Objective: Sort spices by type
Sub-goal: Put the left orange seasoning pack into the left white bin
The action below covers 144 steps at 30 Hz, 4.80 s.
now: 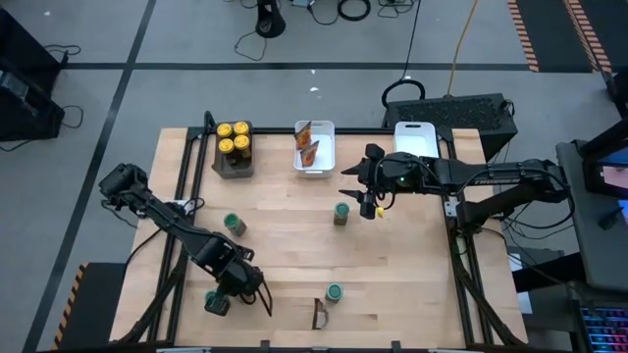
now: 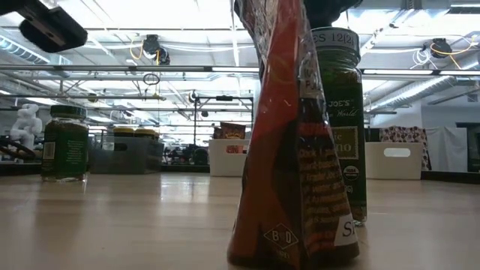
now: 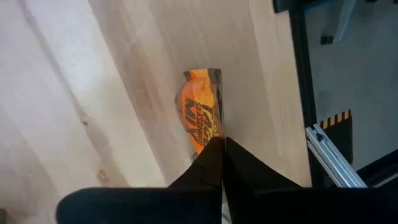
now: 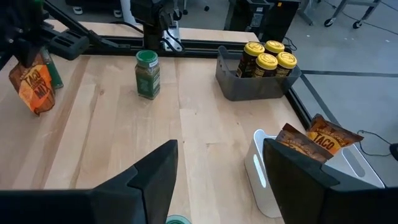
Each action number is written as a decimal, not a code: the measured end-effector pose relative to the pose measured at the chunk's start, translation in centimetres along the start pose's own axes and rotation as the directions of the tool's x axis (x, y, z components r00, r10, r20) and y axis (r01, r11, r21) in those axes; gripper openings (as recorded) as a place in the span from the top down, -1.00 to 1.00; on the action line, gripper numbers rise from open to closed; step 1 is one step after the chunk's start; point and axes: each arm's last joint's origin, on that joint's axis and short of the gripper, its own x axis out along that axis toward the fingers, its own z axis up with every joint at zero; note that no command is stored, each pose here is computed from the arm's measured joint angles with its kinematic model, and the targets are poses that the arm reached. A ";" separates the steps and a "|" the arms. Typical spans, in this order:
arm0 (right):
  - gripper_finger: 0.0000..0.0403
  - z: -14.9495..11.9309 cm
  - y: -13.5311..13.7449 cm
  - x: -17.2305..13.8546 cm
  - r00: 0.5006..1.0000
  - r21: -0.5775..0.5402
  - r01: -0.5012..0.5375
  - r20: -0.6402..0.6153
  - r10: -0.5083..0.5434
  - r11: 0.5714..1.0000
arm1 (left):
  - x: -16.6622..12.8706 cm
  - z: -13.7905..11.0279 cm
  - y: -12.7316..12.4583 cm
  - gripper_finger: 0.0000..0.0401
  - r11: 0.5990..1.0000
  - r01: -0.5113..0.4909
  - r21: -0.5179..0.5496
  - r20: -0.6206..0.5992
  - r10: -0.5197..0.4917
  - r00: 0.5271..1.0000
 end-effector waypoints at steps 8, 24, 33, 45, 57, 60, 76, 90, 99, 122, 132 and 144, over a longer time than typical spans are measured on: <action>-0.09 0.0 0.0 0.0 1.000 0.000 0.000 0.000 0.000 1.000 | -4.8 0.9 1.2 0.99 0.989 -0.036 0.143 -0.019 0.039 0.999; -0.09 0.0 0.1 0.0 1.000 0.128 -0.003 0.000 0.003 0.992 | -17.8 2.1 8.2 1.00 0.796 -0.512 0.322 0.184 0.478 0.859; -0.09 0.0 0.2 0.0 0.999 0.253 -0.031 0.001 0.032 0.967 | -21.6 1.9 14.6 1.00 0.510 -0.727 0.459 0.236 0.719 0.653; -0.09 0.0 0.7 -0.1 0.999 0.347 -0.042 -0.001 0.045 0.937 | -22.9 4.5 21.2 1.00 0.182 -0.791 0.585 0.339 0.831 0.442; -0.09 -0.5 0.7 -0.1 0.997 0.450 -0.017 -0.054 0.046 0.893 | -19.9 6.4 28.1 1.00 0.185 -0.730 0.658 0.278 0.842 0.463; -0.09 -0.7 0.8 -0.1 0.996 0.459 -0.013 -0.069 0.050 0.889 | -19.5 7.0 29.2 1.00 0.146 -0.735 0.662 0.298 0.849 0.437; -0.09 -1.1 0.9 -0.2 0.993 0.468 0.006 -0.109 0.052 0.884 | -21.7 4.9 33.2 1.00 0.108 -0.825 0.554 0.410 0.827 0.384; -0.09 -1.0 0.9 -0.2 0.993 0.502 0.011 -0.107 0.050 0.865 | -18.6 4.3 38.2 1.00 0.219 -0.807 0.549 0.380 0.795 0.474; -0.09 -1.1 0.9 -0.2 0.993 0.528 0.015 -0.109 0.050 0.849 | -16.2 4.1 40.3 1.00 0.305 -0.771 0.559 0.326 0.774 0.543; -0.09 -1.1 0.8 -0.2 0.992 0.506 0.018 -0.115 0.047 0.862 | -17.7 3.5 38.9 1.00 0.322 -0.773 0.547 0.398 0.712 0.578; -0.09 -1.1 0.8 -0.2 0.992 0.517 0.020 -0.115 0.047 0.856 | -16.3 4.3 40.0 1.00 0.338 -0.786 0.517 0.426 0.695 0.579; -0.09 -1.0 1.4 -0.3 0.992 0.537 -0.001 -0.107 0.069 0.844 | -14.1 4.7 41.3 1.00 0.379 -0.768 0.516 0.361 0.717 0.597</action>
